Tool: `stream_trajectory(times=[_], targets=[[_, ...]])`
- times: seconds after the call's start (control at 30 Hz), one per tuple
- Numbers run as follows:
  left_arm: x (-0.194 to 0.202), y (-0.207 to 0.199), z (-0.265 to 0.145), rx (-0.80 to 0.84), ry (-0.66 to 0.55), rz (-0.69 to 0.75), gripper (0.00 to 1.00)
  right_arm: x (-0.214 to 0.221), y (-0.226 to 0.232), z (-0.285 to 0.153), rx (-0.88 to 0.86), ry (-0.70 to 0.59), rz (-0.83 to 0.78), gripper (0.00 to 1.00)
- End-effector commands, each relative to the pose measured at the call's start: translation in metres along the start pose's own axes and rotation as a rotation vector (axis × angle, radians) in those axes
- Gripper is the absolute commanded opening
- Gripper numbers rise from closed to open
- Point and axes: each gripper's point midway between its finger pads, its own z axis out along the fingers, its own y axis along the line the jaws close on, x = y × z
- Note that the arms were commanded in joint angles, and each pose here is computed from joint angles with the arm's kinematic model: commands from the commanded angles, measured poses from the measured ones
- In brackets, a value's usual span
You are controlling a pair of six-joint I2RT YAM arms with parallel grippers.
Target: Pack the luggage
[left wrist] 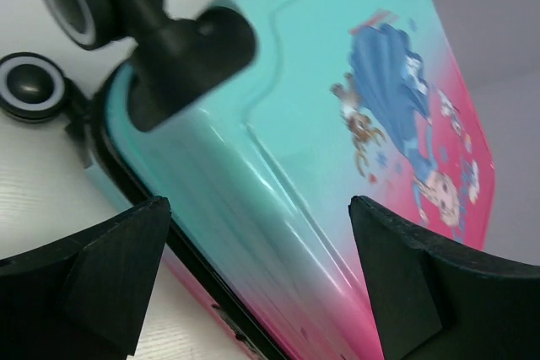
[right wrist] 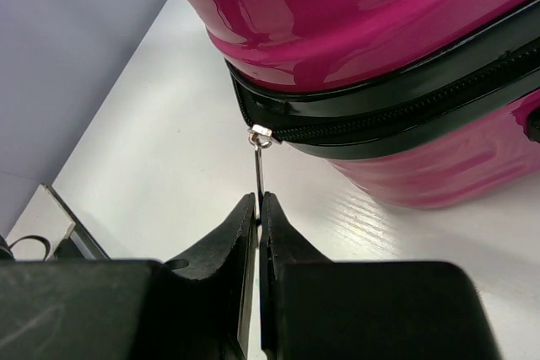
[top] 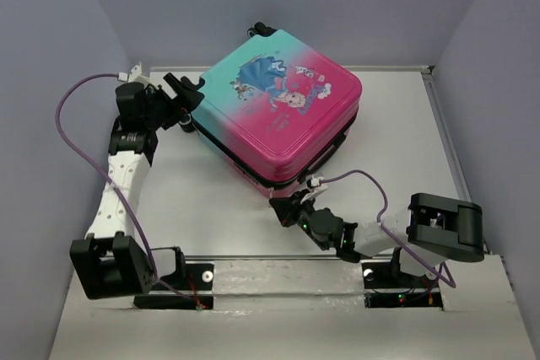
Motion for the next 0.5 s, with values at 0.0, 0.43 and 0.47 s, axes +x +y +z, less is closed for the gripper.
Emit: stream_trajectory(times=[0.0, 0.43, 0.47], targets=[[-0.043, 0.021, 0.021, -0.022, -0.068, -0.079, 0.99, 0.037, 0.021, -0.016, -0.098, 0.156, -0.051, 0.07], [-0.082, 0.057, 0.108, -0.070, -0.032, -0.166, 0.99, 0.048, 0.025, -0.015, -0.130, 0.191, -0.066, 0.07], [-0.085, 0.059, 0.113, -0.073, -0.036, -0.173, 0.99, 0.049, 0.025, -0.015, -0.130, 0.193, -0.064, 0.07]])
